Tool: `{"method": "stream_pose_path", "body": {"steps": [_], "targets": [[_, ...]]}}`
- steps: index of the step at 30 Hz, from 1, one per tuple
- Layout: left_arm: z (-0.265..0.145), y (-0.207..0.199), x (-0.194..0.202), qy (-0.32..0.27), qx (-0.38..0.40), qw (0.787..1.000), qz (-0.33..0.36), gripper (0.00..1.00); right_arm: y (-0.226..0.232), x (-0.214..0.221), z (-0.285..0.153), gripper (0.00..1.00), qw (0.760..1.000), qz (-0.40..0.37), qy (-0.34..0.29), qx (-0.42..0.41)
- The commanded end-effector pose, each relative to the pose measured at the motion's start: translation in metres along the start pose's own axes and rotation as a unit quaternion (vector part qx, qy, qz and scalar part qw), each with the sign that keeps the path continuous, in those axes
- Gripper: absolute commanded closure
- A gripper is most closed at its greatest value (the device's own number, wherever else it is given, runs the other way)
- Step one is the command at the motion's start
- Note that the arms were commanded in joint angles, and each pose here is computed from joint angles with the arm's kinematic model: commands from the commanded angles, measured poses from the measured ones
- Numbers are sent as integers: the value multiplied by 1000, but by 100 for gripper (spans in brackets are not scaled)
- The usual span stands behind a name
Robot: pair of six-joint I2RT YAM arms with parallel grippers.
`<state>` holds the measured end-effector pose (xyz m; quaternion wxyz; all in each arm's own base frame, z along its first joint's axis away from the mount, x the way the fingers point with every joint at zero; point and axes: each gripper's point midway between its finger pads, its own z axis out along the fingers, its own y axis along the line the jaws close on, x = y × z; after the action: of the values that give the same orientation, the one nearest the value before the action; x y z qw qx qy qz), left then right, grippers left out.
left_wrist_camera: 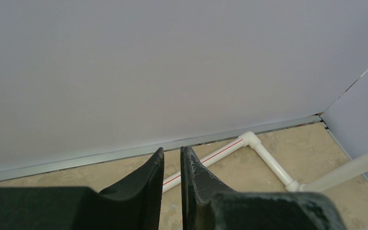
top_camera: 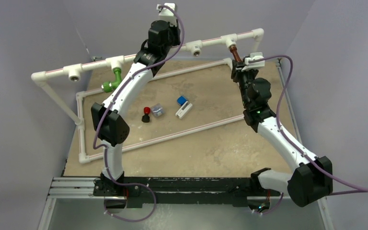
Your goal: Install the water faucets
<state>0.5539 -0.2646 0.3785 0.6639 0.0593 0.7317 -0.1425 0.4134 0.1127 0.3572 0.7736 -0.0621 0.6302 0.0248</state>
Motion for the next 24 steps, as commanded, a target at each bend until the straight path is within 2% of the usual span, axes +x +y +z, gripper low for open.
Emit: {"method": "stream_pose_path", "body": {"steps": [1, 10, 19, 21, 24], "targets": [[-16, 3, 120, 191, 14, 981, 27, 84, 69, -9, -7, 100, 967, 224, 9, -122], [-17, 1, 118, 190, 19, 981, 26, 83, 79, -20, -16, 100, 934, 328, 13, -138], [-17, 0, 120, 192, 21, 981, 26, 83, 85, -10, -19, 100, 904, 406, 35, -132], [-17, 0, 120, 193, 22, 981, 26, 83, 86, -8, -18, 100, 904, 405, 37, -132], [-18, 1, 121, 194, 21, 980, 27, 84, 78, -6, -14, 100, 920, 374, 34, -114]]}}
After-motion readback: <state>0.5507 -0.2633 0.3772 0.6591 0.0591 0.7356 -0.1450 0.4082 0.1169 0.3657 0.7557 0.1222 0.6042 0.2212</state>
